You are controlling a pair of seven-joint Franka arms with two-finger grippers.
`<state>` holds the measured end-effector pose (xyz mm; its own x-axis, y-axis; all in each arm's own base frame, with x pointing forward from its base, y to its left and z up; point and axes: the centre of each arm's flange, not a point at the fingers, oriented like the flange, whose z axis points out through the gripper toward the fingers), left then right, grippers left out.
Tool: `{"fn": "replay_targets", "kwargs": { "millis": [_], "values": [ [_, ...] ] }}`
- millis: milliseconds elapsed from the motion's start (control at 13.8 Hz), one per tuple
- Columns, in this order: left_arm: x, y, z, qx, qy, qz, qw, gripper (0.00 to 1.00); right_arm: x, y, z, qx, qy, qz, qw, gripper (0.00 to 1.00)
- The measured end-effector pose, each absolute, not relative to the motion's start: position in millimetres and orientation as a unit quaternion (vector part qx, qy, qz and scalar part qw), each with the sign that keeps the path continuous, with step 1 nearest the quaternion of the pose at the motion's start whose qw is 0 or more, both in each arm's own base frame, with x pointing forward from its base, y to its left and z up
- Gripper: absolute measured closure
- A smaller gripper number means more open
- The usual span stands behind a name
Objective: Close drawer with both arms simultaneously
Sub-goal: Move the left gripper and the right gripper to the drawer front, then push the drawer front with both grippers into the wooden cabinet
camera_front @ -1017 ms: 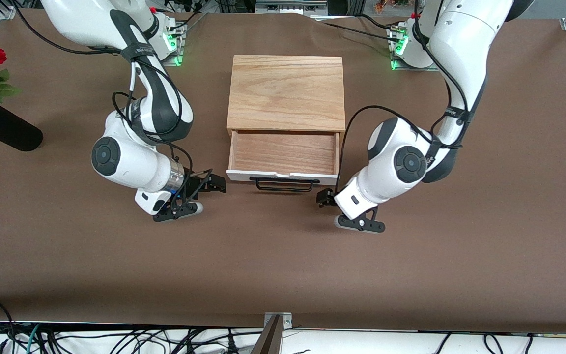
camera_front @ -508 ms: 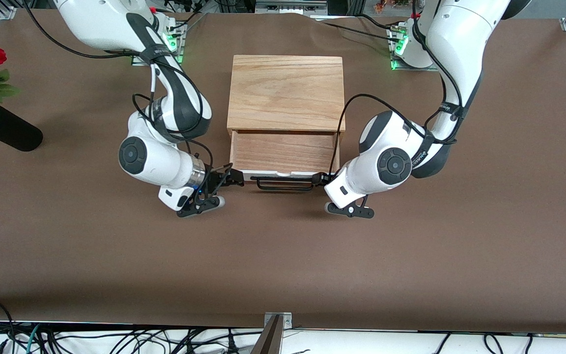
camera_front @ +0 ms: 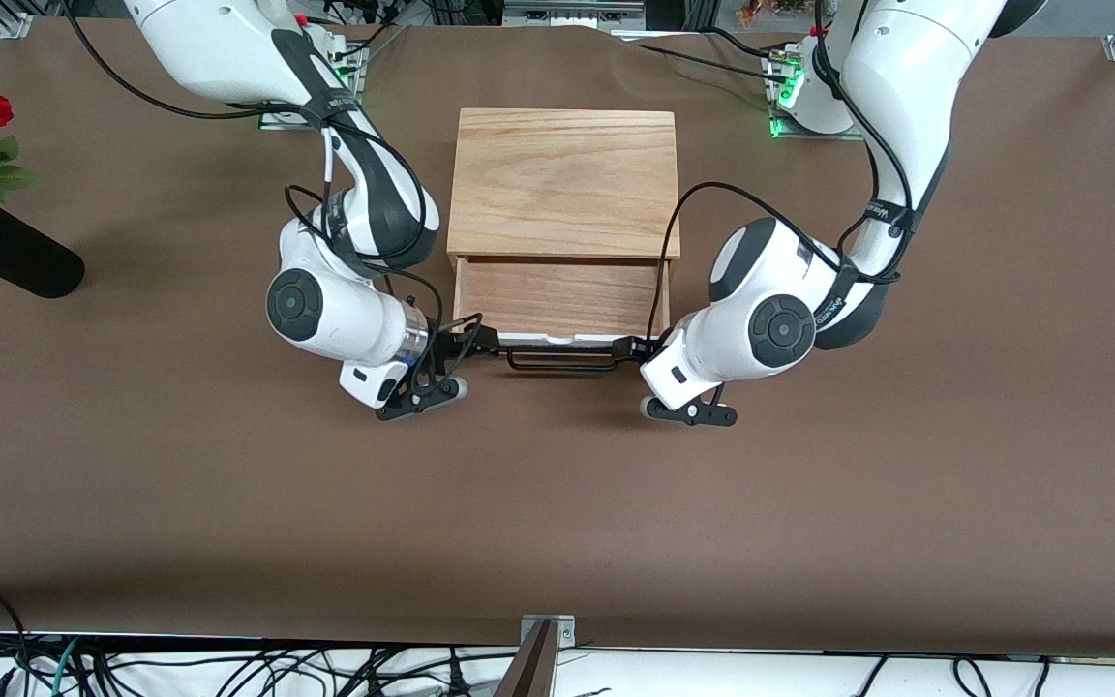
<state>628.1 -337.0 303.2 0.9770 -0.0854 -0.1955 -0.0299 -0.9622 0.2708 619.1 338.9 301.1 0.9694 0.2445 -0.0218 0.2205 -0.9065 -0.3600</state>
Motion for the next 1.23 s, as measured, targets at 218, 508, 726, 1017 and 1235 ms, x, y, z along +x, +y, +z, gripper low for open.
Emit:
{"fn": "replay_targets", "kwargs": {
  "millis": [218, 508, 726, 1017, 1235],
  "values": [
    [628.0, -337.1, 303.2, 0.985, -0.029, -0.103, 0.134, 0.00, 619.1, 338.9, 301.0, -0.976, -0.119, 0.033, 0.181, 0.00],
    [627.4, -337.7, 303.2, 0.985, -0.030, -0.104, 0.134, 0.00, 618.0, 340.6, 300.5, -0.976, -0.120, 0.034, 0.181, 0.00],
    [624.8, -339.6, 303.2, 0.984, -0.032, -0.111, 0.133, 0.00, 614.5, 344.2, 299.3, -0.975, -0.124, 0.041, 0.179, 0.00],
    [613.4, -352.0, 303.2, 0.981, -0.043, -0.132, 0.134, 0.00, 604.0, 352.7, 295.1, -0.973, -0.135, 0.066, 0.175, 0.00],
    [607.6, -356.3, 301.9, 0.980, -0.048, -0.145, 0.131, 0.00, 597.6, 357.7, 292.5, -0.971, -0.142, 0.081, 0.173, 0.00]
  ]
}}
